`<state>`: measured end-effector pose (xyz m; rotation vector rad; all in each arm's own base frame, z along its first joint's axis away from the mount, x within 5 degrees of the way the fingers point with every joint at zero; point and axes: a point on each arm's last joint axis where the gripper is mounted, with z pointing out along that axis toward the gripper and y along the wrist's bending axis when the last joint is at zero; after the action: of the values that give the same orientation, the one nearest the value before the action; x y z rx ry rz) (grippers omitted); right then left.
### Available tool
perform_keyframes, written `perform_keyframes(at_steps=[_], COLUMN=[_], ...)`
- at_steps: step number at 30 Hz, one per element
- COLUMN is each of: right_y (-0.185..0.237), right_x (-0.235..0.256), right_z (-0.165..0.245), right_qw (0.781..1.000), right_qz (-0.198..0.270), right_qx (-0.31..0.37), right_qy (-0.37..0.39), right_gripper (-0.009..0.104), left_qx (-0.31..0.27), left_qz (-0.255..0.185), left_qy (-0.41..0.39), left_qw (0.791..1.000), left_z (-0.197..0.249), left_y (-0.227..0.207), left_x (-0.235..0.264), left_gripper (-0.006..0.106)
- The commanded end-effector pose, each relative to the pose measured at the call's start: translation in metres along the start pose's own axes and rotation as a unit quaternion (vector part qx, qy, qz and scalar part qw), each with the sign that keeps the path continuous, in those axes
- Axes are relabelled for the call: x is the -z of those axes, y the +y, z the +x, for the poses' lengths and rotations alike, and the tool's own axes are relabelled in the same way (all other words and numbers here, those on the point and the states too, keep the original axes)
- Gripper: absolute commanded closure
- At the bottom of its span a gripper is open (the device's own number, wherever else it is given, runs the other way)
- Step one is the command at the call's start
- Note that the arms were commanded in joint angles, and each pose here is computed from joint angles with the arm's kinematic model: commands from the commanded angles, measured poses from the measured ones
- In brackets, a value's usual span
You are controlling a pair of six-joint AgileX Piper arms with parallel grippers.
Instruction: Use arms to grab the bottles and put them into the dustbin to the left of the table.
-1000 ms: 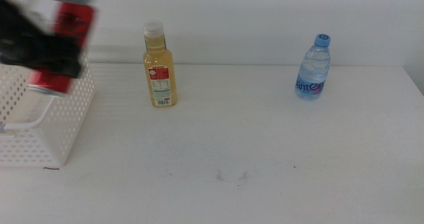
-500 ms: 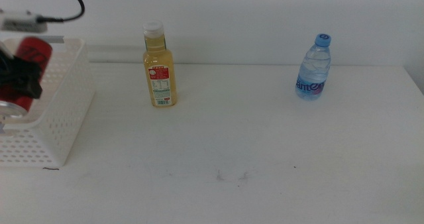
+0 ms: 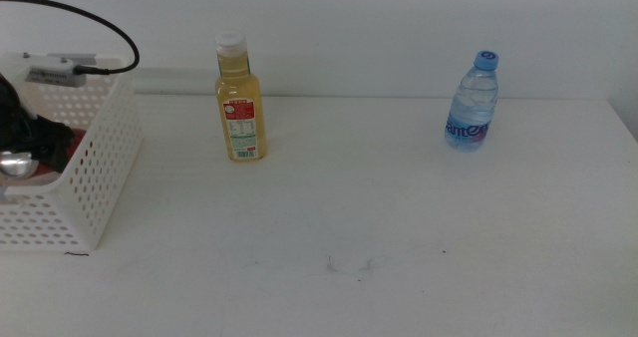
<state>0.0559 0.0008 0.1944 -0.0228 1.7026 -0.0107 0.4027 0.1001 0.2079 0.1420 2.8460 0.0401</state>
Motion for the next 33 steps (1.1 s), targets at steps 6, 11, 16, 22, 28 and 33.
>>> perform_keyframes(at_steps=[6,11,16,22,28,33], right_y=[0.0,0.0,0.0,0.0,0.0,0.0], right_x=[0.0,0.0,0.0,0.0,0.0,0.0], right_z=[0.0,0.0,0.0,0.0,0.0,0.0], right_qw=[1.0,1.0,1.0,1.0,1.0,1.0], right_qz=[0.003,0.003,0.003,0.003,0.003,0.003], right_qx=[0.005,0.005,0.005,0.005,0.005,0.005], right_qy=[-0.004,-0.004,-0.004,-0.004,-0.004,-0.004], right_gripper=[0.009,0.009,0.009,0.009,0.009,0.009], left_qx=[-0.002,0.008,0.003,-0.058,-0.084,-0.064], left_qz=[-0.016,-0.023,-0.012,0.016,0.048,0.058], left_qy=[-0.033,-0.085,-0.18,-0.303,-0.423,-0.543], left_qw=[0.999,0.996,0.984,0.951,0.901,0.835], left_z=[-0.005,-0.003,0.003,0.036,0.1,0.152], left_y=[0.001,-0.005,-0.036,-0.1,-0.151,-0.174], left_x=[0.026,0.079,0.154,0.229,0.214,0.148], left_gripper=[0.007,0.007,0.007,0.007,0.007,0.007])
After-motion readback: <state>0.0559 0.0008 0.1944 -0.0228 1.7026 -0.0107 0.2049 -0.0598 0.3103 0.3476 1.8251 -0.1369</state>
